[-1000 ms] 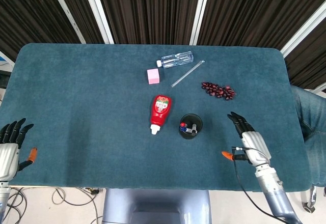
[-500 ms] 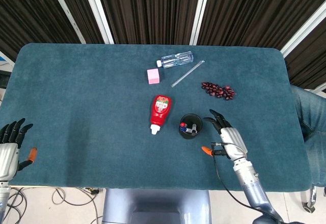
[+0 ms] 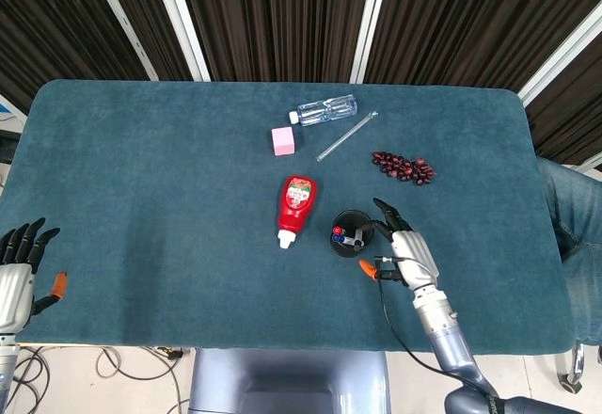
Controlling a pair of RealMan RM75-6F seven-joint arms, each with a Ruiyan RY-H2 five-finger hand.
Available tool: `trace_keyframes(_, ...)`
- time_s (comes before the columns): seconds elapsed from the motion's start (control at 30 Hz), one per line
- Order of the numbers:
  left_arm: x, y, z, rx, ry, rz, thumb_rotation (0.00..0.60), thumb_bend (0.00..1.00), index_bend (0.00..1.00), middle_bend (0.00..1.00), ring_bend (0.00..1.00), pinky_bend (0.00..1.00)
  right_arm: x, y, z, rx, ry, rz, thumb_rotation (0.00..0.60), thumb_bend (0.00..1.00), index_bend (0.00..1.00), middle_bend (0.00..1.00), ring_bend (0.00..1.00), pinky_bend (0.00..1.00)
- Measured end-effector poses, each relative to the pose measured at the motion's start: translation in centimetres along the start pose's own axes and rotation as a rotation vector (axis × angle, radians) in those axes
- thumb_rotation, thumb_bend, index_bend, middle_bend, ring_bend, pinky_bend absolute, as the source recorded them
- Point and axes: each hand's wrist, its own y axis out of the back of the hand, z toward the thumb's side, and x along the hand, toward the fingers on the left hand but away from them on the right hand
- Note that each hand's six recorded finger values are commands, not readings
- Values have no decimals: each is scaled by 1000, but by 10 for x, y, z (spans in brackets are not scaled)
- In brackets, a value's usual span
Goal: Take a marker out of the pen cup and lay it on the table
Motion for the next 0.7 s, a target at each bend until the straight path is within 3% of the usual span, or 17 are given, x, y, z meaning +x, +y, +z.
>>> trace_keyframes(0.43,0,0,0,-1,2,0,600,405,150,35,29,65,-7,-10,-8,13,-19,-42,600,347,438,0,0,170)
trace_keyframes(0.7,0,0,0,-1,4,-1,600,405,150,35,29,69,-7,-11,-10,14,-17,-59,600,398,464,0,0,170)
